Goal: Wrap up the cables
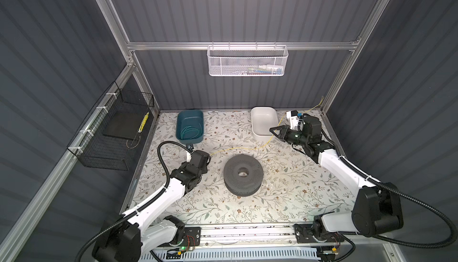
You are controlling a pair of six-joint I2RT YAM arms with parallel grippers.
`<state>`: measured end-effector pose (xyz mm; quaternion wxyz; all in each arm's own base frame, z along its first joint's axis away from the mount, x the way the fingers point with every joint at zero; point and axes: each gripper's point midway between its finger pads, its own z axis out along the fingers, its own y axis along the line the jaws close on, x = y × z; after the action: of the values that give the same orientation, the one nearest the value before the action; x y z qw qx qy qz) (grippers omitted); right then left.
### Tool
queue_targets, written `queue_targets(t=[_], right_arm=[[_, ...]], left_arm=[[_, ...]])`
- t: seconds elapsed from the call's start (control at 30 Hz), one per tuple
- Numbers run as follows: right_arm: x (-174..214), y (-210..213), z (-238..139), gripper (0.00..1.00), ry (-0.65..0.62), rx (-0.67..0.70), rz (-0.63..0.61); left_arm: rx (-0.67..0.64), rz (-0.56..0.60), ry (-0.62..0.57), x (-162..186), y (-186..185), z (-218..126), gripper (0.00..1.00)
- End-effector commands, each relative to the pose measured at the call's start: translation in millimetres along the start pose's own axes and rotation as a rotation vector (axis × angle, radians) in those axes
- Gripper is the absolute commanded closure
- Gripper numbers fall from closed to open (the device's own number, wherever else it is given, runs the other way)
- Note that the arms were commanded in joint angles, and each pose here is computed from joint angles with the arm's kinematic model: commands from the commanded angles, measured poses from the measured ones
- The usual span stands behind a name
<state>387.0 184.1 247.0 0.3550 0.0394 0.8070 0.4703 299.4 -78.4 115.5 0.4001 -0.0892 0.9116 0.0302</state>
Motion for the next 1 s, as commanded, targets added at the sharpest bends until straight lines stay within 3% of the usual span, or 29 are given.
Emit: queue_targets(t=[0.0,0.33,0.53,0.77,0.97], right_arm=[[-1.5,4.0,0.8,1.00,-0.001,-0.041,0.001],[-5.2,3.1,-3.1,1.00,-0.008,-0.043,0.006],[-6.9,-0.1,-4.3,1.00,-0.013,-0.037,0.016],[-22.4,0.8,-10.8,1.00,-0.042,-0.029,0.022],[-60.7,-1.0,-9.0,1.00,-0.092,-0.037,0.061]], left_arm=[[0.121,0.024,0.020,4.7,-23.7,15.7,0.41],[0.144,0.065,0.010,16.8,-27.9,30.4,0.53],[0.097,0.102,-0.002,16.4,-20.5,34.2,0.81],[0.123,0.107,0.023,12.7,-23.8,24.2,1.00],[0.210,0.133,0.027,-9.5,-41.0,2.8,1.00]])
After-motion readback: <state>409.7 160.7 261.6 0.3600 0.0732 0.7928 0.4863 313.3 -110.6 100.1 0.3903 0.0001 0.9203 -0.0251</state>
